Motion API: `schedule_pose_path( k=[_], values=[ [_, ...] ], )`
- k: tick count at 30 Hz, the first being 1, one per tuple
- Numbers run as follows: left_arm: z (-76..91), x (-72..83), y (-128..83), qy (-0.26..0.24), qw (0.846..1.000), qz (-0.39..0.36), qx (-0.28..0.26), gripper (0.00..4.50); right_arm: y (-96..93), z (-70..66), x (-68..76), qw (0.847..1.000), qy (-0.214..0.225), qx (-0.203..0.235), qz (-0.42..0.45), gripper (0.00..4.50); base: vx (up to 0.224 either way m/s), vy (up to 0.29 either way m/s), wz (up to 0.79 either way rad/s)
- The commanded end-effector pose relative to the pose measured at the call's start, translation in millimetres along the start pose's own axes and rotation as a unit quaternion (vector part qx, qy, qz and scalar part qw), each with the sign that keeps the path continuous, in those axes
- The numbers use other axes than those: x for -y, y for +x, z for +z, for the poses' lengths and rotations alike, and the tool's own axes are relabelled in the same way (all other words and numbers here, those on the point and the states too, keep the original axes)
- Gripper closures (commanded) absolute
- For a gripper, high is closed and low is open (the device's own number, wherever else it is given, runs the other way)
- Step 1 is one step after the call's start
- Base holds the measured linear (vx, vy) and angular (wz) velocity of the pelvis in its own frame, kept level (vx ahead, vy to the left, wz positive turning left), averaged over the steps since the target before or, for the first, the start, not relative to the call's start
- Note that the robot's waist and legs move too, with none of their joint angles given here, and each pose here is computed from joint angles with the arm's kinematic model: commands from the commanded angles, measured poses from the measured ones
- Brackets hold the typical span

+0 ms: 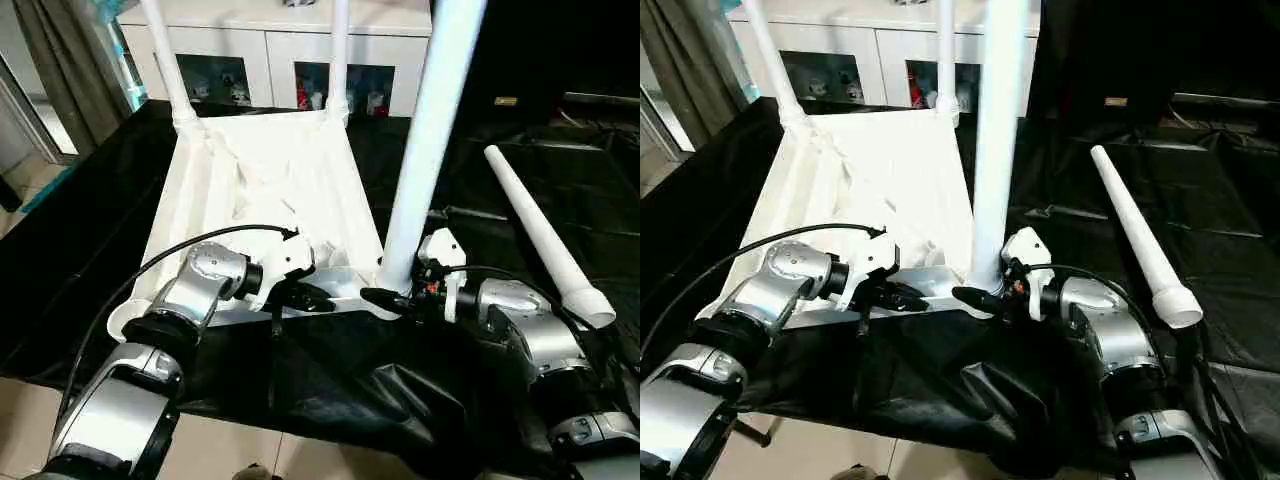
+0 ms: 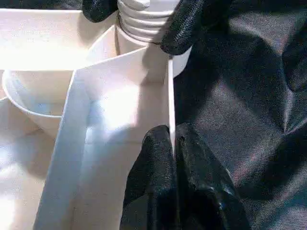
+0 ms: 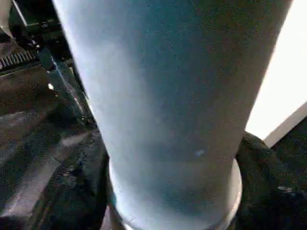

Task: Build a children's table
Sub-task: Rotate leg to tighten

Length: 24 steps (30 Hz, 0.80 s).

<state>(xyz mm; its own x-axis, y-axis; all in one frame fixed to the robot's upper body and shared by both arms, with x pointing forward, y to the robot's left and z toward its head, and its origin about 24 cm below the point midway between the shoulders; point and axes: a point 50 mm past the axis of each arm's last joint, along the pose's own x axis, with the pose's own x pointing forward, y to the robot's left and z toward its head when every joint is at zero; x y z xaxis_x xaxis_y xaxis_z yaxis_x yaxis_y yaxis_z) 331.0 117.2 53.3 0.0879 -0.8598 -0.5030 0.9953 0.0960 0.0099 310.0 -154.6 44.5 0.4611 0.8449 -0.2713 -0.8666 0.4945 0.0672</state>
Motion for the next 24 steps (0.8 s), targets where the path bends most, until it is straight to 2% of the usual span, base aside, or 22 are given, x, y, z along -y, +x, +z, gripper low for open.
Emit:
schedule_pose_path(
  k=[1, 2, 5, 6, 8, 11, 12, 14, 17, 18, 22, 24],
  values=[
    [8.9, -1.1, 4, 0.015, 1.000, 0.007, 0.024, 4.50, 1.3, -3.4, -0.4, 1.000, 0.020, 0.013, -0.020, 1.62, 0.000, 0.000, 0.00],
    [7.7, -4.0, 7, 0.018, 0.999, 0.031, 0.012, 4.50, 3.3, -8.4, 3.9, 0.997, 0.033, 0.013, -0.062, 1.65, 0.000, 0.000, 0.00],
    [7.0, -7.9, 10, 0.016, 0.998, 0.060, -0.001, 4.50, 6.2, -14.0, 8.9, 0.992, 0.047, 0.010, -0.114, 1.69, 0.000, 0.000, 0.00],
    [8.7, -13.2, 15, 0.006, 0.995, 0.099, -0.010, 4.50, 10.5, -20.0, 14.9, 0.980, 0.066, 0.003, -0.185, 1.71, 0.000, 0.000, 0.00],
    [15.4, -17.4, 24, -0.009, 0.991, 0.133, -0.002, 4.50, 15.3, -24.8, 21.0, 0.959, 0.093, -0.004, -0.268, 1.72, 0.000, 0.000, 0.00],
    [27.7, -21.7, 39, -0.028, 0.984, 0.175, 0.008, 4.50, 25.4, -28.1, 23.5, 0.925, 0.137, -0.007, -0.353, 1.72, 0.000, 0.000, 0.00],
    [35.1, -23.3, 48, -0.037, 0.980, 0.197, 0.016, 4.50, 34.4, -28.2, 21.2, 0.915, 0.148, -0.013, -0.375, 1.72, 0.000, 0.000, 0.00],
    [38.3, -23.6, 51, -0.040, 0.978, 0.204, 0.019, 4.50, 38.9, -27.7, 19.6, 0.914, 0.149, -0.016, -0.378, 1.72, 0.000, 0.000, 0.00],
    [47.6, -21.3, 62, -0.033, 0.979, 0.199, 0.027, 4.50, 57.2, -18.1, 10.4, 0.930, 0.096, -0.021, -0.353, 1.72, 0.000, 0.000, 0.00],
    [49.4, -20.3, 64, -0.029, 0.980, 0.195, 0.028, 4.50, 62.8, -14.4, 6.8, 0.938, 0.081, -0.017, -0.338, 1.17, 0.000, 0.000, 0.00],
    [49.5, -18.8, 65, -0.025, 0.982, 0.183, 0.032, 4.50, 69.5, -3.0, 0.8, 0.954, 0.082, 0.027, -0.288, 0.85, 0.000, 0.000, 0.00],
    [45.8, -18.5, 61, -0.019, 0.984, 0.175, 0.030, 4.50, 65.9, 0.7, 2.7, 0.957, 0.054, 0.033, -0.282, 0.67, 0.000, 0.000, 0.00]
  ],
)
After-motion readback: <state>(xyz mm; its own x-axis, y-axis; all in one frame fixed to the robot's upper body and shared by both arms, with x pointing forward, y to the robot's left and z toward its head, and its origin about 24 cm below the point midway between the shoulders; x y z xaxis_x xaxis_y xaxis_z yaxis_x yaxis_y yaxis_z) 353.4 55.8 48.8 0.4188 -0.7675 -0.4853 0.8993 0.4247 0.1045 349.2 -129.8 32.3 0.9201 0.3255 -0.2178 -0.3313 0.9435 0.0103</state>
